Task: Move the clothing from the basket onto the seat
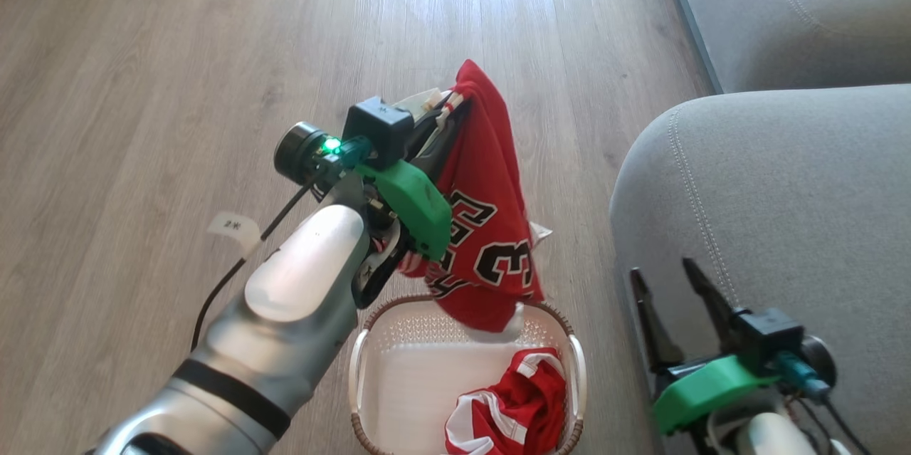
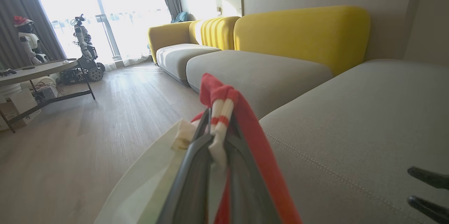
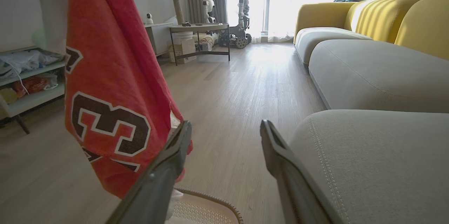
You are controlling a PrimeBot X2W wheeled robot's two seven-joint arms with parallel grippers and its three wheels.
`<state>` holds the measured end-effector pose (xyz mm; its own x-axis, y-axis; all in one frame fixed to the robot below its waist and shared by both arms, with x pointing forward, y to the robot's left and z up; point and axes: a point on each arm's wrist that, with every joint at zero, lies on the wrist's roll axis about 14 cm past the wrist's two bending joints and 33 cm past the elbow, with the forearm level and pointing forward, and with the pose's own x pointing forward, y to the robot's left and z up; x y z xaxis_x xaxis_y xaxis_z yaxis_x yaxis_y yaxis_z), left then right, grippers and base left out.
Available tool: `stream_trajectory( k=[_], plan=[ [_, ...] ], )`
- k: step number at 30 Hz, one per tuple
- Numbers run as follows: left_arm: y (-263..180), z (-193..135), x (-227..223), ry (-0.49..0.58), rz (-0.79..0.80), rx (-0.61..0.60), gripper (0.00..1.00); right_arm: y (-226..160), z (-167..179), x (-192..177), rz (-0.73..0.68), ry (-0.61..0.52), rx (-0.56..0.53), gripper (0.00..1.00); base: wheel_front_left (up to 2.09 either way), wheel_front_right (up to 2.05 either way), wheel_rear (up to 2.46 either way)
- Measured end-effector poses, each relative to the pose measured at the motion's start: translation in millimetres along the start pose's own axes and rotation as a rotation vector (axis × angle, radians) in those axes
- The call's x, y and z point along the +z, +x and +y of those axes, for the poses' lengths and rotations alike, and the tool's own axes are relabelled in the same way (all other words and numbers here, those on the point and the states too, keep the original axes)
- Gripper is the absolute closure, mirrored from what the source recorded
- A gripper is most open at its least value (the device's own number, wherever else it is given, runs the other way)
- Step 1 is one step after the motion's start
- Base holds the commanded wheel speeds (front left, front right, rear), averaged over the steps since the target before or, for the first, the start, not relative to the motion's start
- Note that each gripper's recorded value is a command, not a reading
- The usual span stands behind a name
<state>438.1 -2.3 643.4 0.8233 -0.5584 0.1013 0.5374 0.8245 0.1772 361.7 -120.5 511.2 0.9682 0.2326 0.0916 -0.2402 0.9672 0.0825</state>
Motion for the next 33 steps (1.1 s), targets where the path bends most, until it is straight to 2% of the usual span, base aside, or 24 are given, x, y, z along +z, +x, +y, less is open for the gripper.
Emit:
stream_trajectory(
  k=[6, 18, 26, 27, 28, 29, 30, 33],
  plan=[
    [2.4, -6.9, 9.6, 0.003, -0.008, -0.025, 1.0, 9.9, 38.4, -3.9, 0.017, -0.036, 0.126, 0.0, 0.0, 0.0, 0.0],
    [-0.1, -23.5, 42.9, 0.016, -0.079, -0.069, 1.0, 29.7, 93.7, -30.7, 0.113, -0.272, 0.366, 0.0, 0.0, 0.0, 0.0],
    [-6.3, -29.6, 46.1, 0.024, -0.082, -0.078, 1.0, 49.8, 108.4, 7.6, 0.001, -0.242, 0.388, 0.0, 0.0, 0.0, 0.0],
    [-6.9, -29.6, 45.0, 0.023, -0.078, -0.074, 1.0, 50.7, 110.1, 11.7, -0.012, -0.232, 0.39, 0.04, 0.0, 0.0, 0.0],
    [-7.4, -29.6, 44.1, 0.023, -0.076, -0.074, 1.0, 51.3, 111.4, 14.2, -0.019, -0.224, 0.392, 0.51, 0.0, 0.0, 0.0],
    [-7.7, -28.8, 43.6, 0.019, -0.074, -0.071, 1.0, 51.6, 112.3, 15.6, -0.024, -0.22, 0.393, 0.78, 0.0, 0.0, 0.0],
    [-7.6, -27.3, 42.3, 0.016, -0.07, -0.065, 1.0, 51.8, 113.0, 17.0, -0.028, -0.214, 0.394, 1.0, 0.0, 0.0, 0.0],
    [-6.8, -20.2, 32.5, 0.009, -0.041, -0.042, 1.0, 52.1, 113.3, 20.9, -0.041, -0.195, 0.391, 1.0, 0.0, 0.0, 0.0]
  ],
)
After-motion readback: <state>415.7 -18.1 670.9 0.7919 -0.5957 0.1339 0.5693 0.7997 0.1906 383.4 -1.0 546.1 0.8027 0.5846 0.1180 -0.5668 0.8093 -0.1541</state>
